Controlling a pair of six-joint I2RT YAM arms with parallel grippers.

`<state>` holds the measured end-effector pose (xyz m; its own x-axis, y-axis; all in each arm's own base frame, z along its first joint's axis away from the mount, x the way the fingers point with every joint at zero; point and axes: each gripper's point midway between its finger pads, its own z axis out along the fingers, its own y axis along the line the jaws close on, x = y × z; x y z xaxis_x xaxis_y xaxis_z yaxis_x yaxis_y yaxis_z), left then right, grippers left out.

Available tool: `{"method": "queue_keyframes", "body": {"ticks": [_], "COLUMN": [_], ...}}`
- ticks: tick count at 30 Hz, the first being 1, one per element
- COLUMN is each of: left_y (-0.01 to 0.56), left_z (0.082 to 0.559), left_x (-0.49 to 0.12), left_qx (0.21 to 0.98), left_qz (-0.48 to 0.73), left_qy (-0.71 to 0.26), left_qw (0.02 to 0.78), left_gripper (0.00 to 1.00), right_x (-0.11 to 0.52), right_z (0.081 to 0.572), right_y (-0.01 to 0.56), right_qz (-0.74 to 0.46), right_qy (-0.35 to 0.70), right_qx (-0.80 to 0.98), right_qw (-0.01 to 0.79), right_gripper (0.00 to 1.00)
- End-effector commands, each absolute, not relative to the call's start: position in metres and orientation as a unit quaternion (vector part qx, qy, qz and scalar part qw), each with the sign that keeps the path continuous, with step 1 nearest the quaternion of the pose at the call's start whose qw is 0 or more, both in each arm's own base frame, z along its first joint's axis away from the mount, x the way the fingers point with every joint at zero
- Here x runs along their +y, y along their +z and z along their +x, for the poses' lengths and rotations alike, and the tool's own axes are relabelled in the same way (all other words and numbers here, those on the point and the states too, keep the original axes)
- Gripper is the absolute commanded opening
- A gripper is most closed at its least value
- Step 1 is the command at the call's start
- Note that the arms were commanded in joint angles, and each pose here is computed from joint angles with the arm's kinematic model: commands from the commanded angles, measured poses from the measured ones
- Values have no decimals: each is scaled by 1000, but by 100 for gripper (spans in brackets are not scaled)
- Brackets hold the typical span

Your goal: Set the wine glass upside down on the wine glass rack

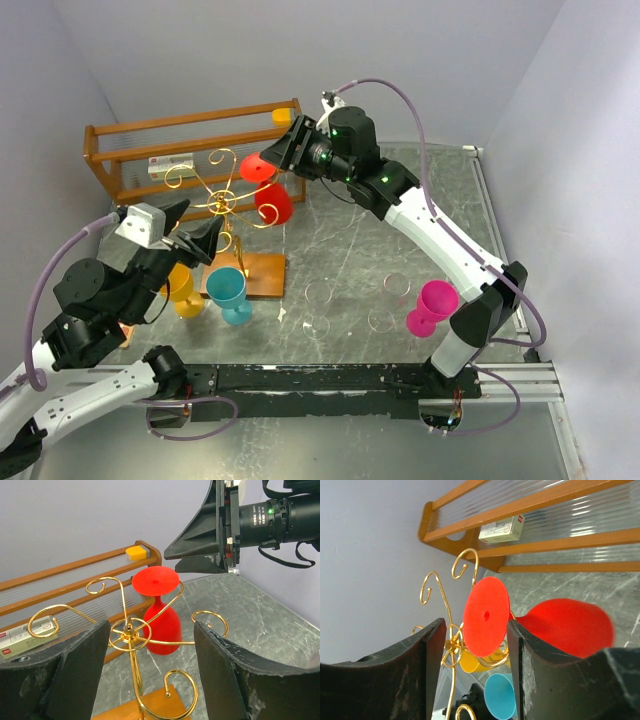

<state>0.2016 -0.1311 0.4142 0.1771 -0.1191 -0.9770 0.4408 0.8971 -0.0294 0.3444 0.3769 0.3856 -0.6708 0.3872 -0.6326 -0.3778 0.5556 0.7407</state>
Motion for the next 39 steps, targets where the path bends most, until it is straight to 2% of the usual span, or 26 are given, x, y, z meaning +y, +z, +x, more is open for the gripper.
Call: {"method": "queue_keyframes", "body": {"ticks": [1, 8, 14, 20, 28, 32, 39], "left_y": [426, 430, 433, 431, 425, 430, 439], "left_z": [197, 196, 192, 185, 185, 185, 185], "left_x": [-130, -134, -143, -153, -160, -163, -172], "left_qx": [608, 609, 621, 633, 642, 636, 630], "left_qz": [135, 140, 154, 169, 164, 159, 158], "left_qy": [-193, -202, -223, -249, -265, -276, -297], "left_qw": [758, 754, 735, 714, 701, 703, 700], "left_gripper": [79, 79, 83, 88, 88, 88, 87], "right_x": [369, 358, 322, 261, 166, 140, 130], "right_z": [347, 340, 319, 290, 247, 226, 199], "right_y": [393, 396, 390, 337, 276, 265, 264], "right_qz": [-5, -7, -22, -46, -23, -10, 0], "right_qy": [455, 448, 401, 278, 93, 56, 83], "right_qx": [782, 780, 794, 851, 914, 927, 930], "right_qw": [426, 437, 456, 443, 395, 370, 357], "right_gripper": [53, 61, 61, 62, 61, 58, 45]}}
